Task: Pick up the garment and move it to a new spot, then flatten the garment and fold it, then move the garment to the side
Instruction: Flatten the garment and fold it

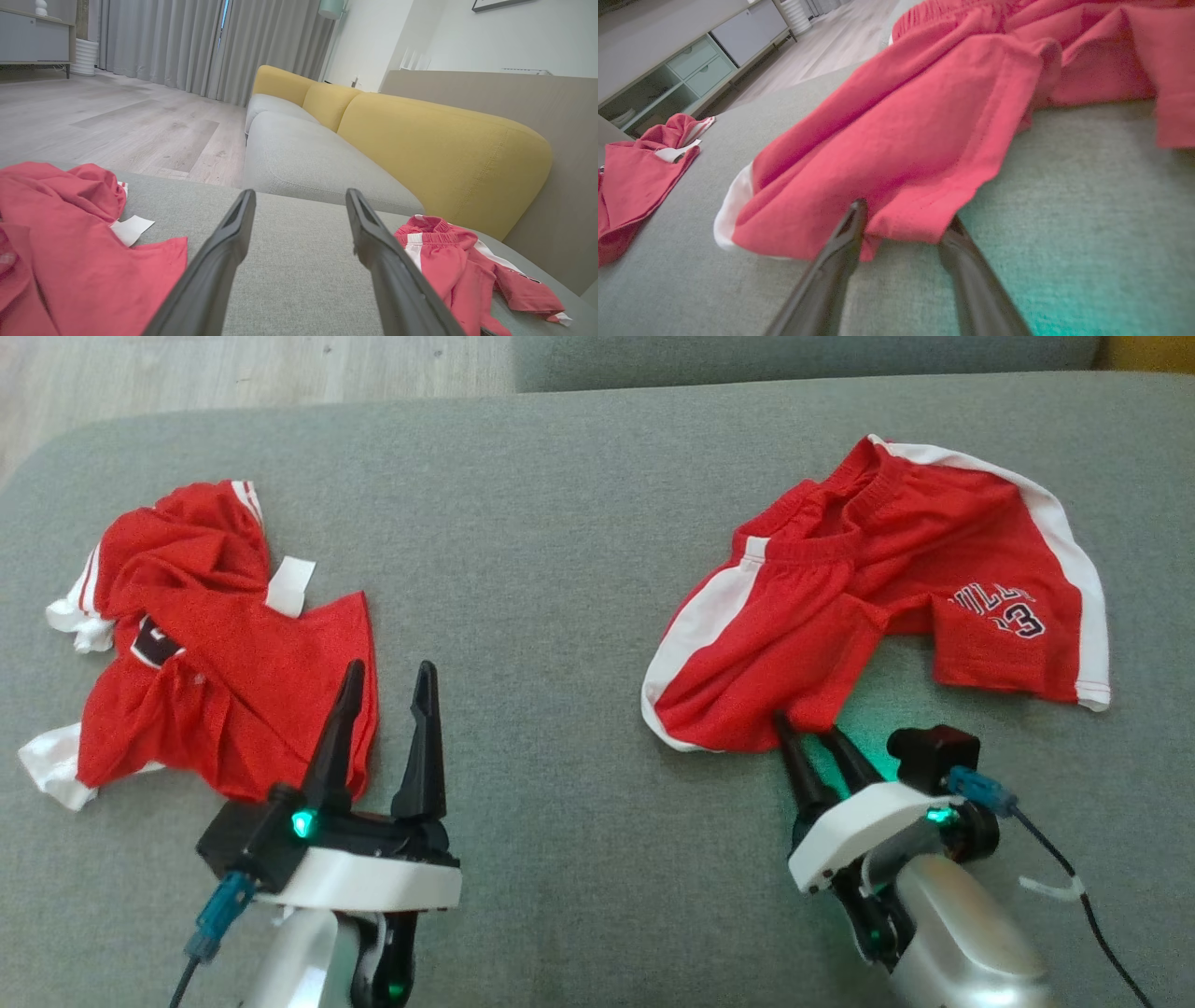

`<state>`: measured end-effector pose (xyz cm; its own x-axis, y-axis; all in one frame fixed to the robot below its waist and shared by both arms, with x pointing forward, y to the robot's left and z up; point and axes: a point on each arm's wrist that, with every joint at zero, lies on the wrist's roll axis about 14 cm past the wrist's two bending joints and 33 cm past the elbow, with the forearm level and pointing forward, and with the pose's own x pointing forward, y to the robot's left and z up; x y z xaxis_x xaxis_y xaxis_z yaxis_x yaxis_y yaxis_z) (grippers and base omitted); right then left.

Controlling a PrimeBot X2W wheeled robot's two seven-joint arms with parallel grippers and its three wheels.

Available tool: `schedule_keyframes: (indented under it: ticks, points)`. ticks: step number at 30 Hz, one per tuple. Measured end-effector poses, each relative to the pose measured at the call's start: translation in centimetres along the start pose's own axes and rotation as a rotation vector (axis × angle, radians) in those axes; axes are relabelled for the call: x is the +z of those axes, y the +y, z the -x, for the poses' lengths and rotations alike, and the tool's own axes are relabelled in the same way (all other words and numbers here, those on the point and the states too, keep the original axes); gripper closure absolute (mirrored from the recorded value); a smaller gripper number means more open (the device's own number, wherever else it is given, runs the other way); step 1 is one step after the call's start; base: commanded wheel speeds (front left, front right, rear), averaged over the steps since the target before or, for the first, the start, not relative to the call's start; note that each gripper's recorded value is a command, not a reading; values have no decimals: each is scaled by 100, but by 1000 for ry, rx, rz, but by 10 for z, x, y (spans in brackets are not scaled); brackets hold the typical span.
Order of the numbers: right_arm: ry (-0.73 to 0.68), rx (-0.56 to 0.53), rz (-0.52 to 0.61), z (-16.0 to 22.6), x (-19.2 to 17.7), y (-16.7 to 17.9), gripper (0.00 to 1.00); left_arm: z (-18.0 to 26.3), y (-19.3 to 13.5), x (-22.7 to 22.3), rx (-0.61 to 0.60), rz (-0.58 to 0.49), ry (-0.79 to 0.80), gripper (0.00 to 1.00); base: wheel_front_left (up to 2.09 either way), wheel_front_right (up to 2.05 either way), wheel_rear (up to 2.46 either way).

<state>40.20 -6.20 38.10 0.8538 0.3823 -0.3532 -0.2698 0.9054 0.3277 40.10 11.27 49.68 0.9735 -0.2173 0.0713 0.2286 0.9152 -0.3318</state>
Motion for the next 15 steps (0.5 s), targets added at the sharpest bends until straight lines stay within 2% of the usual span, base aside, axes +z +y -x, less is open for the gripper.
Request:
schedule_keyframes:
  ticks: [3, 7, 11, 15]
  points:
    - [-26, -13, 6, -1, 7, -5, 100, -1, -1, 0, -3, 1, 0, 0, 0, 0, 0]
    - [-92, -101, -12, 7, 23, -32, 100, -2, -5, 2, -15, 1, -6, 0, 0, 0, 0]
    - [-166, -237, 12, 30, 47, -83, 100, -4, -7, 6, -22, 2, -19, 0, 0, 0, 0]
    - [-223, -424, 46, 75, 61, -145, 100, -8, -19, 10, -56, 4, -32, 0, 0, 0, 0]
